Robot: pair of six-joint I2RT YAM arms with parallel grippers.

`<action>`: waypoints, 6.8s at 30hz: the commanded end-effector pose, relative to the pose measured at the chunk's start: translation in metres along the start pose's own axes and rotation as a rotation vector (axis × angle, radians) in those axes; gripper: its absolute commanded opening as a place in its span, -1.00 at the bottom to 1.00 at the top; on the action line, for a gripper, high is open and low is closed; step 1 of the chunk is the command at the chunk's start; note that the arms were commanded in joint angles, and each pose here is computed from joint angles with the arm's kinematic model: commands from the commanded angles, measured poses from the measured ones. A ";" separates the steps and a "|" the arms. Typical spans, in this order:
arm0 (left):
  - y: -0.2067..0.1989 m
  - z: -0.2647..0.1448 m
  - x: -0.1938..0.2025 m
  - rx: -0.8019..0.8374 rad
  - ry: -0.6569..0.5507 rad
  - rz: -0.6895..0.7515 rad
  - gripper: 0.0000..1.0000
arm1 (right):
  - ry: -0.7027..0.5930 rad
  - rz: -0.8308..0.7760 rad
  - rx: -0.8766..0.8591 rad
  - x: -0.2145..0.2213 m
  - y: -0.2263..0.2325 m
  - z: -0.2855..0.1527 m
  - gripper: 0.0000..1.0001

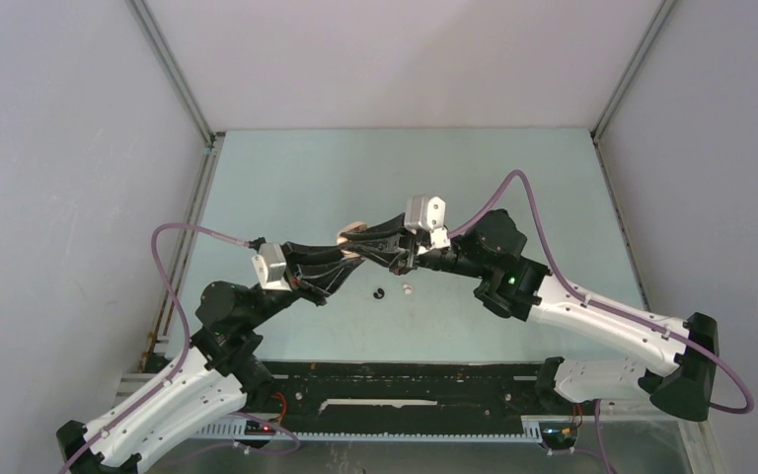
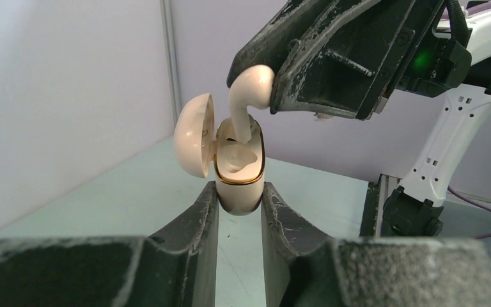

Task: Insert the wireless bluetooth earbuds into the charging case
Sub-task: Place the earbud in the charging case.

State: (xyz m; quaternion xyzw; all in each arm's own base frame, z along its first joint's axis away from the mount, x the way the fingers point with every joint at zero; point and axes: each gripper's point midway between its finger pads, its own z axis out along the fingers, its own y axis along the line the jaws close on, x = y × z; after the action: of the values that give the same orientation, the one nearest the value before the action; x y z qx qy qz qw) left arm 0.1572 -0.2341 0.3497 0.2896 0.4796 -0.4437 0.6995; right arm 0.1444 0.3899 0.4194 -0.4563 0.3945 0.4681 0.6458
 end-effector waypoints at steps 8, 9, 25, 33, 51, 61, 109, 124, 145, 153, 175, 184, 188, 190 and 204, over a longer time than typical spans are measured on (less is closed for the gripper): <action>-0.002 -0.001 -0.008 0.012 -0.037 0.016 -1.00 | 0.000 -0.022 0.024 0.005 -0.002 0.001 -1.00; -0.002 -0.001 -0.008 0.012 -0.037 0.017 -0.99 | 0.002 -0.022 0.027 0.006 -0.003 0.001 -1.00; -0.001 -0.004 -0.011 0.001 -0.052 0.026 -0.99 | 0.029 -0.023 0.049 0.017 -0.004 0.000 -1.00; 0.000 -0.006 -0.013 -0.010 -0.066 0.029 -0.99 | 0.039 -0.023 0.057 0.023 -0.004 -0.001 -1.00; 0.001 -0.007 -0.014 -0.015 -0.071 0.037 -0.99 | 0.058 -0.073 0.099 0.027 -0.010 -0.003 -0.75; 0.002 -0.008 -0.013 -0.019 -0.071 0.039 -0.99 | 0.081 -0.077 0.082 0.032 -0.007 -0.005 -0.64; 0.000 -0.006 -0.009 -0.001 -0.048 0.027 -0.99 | 0.109 -0.169 0.047 0.015 -0.007 -0.010 -0.26; -0.001 -0.005 -0.007 0.007 -0.042 0.018 -1.00 | 0.052 -0.214 0.032 -0.022 -0.008 -0.010 -0.18; 0.001 -0.006 0.010 0.006 0.047 0.042 -0.99 | 0.730 -0.134 -0.188 -0.001 -0.013 -0.045 0.99; -0.002 -0.002 0.016 0.036 0.082 0.037 -1.00 | 0.842 0.038 -0.266 0.031 0.008 -0.039 1.00; -0.009 -0.003 0.016 0.072 0.088 0.049 -0.99 | 0.866 0.220 -0.132 0.060 -0.024 -0.020 1.00; -0.009 -0.003 0.017 0.074 0.088 0.048 -1.00 | 0.895 0.242 -0.115 0.067 -0.031 -0.033 0.99; -0.009 -0.003 0.016 0.075 0.087 0.047 -0.99 | 0.909 0.247 -0.127 0.071 -0.029 -0.038 0.99; -0.010 -0.002 0.017 0.076 0.088 0.044 -1.00 | 0.914 0.252 -0.140 0.072 -0.026 -0.039 1.00; -0.011 -0.002 0.018 0.083 0.091 0.040 -1.00 | 0.928 0.276 -0.167 0.071 -0.019 -0.047 0.99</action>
State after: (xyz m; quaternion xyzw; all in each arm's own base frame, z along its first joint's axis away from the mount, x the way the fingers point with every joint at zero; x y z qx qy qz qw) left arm 0.1554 -0.2435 0.3034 0.3405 0.5229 -0.4310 0.6518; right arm 0.1837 0.3677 0.3269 -0.6140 0.6678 0.3120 0.2822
